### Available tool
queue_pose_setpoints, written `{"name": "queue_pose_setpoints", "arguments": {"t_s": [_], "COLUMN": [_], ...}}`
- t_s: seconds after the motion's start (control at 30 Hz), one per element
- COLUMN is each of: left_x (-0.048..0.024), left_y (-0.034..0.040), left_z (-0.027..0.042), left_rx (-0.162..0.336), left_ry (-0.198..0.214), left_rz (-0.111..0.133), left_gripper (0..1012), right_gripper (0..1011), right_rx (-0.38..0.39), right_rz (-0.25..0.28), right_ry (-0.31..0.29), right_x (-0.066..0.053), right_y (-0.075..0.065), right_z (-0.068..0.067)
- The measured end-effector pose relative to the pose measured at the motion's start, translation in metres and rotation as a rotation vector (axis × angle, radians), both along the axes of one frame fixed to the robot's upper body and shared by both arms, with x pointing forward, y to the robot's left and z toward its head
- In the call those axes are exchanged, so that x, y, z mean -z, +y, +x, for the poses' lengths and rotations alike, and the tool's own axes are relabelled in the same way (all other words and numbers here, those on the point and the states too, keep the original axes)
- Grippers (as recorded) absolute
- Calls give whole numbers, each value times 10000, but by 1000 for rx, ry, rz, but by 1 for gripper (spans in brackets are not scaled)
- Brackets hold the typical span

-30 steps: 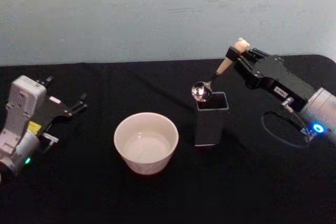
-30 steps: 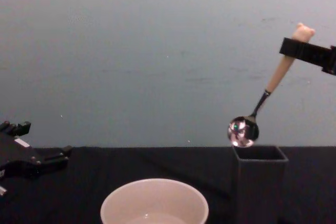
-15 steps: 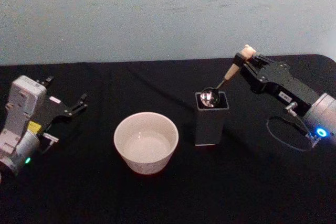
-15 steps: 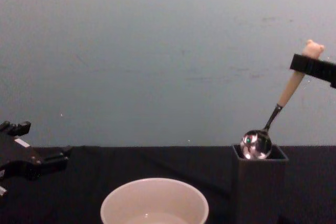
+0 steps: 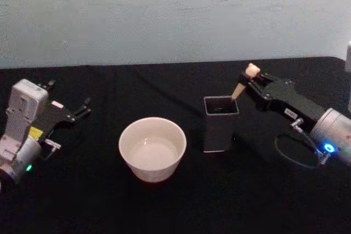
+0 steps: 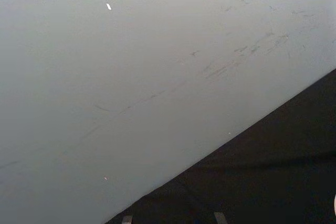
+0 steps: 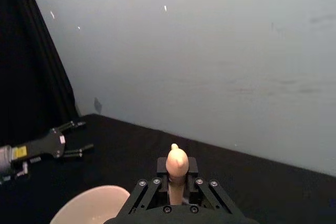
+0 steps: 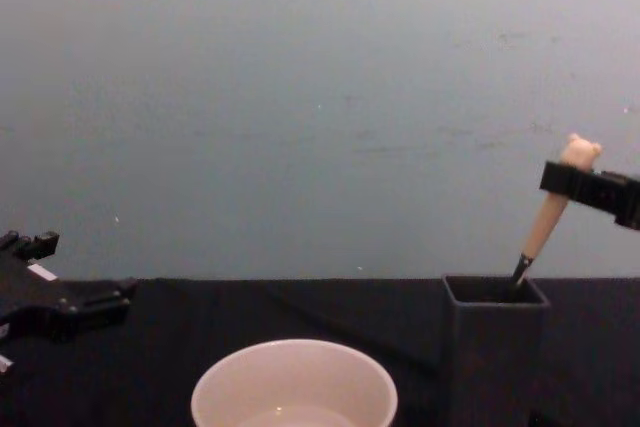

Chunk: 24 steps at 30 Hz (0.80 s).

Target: Pick up the stirring spoon with one hand, stir inside the cup, then place it back in its original position.

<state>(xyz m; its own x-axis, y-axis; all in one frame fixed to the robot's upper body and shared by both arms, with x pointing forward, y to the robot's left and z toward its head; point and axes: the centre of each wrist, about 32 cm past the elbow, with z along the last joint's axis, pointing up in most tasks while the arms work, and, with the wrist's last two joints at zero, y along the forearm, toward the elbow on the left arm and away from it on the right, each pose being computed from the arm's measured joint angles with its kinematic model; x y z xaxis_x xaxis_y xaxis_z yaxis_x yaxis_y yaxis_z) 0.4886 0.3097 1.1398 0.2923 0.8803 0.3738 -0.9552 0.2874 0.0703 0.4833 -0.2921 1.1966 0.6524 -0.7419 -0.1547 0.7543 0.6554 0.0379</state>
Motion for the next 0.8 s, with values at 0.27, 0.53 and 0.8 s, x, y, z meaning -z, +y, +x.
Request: {"name": "queue_pose_setpoints", "arguments": {"t_s": [0.27, 0.53, 0.8], "left_x": [0, 0, 0], "left_y": [0, 0, 0], "left_z": [0, 0, 0], "left_rx": [0, 0, 0], "left_ry": [0, 0, 0], "left_rz": [0, 0, 0], "left_gripper": [1001, 1001, 1001], "right_gripper": [202, 202, 202], "right_rx": [2, -2, -6], "right_rz": [-44, -67, -74], "right_ry": [31, 58, 71], "right_x": [101, 169, 201], "right_y": [16, 37, 52], "right_z": [31, 72, 90]}}
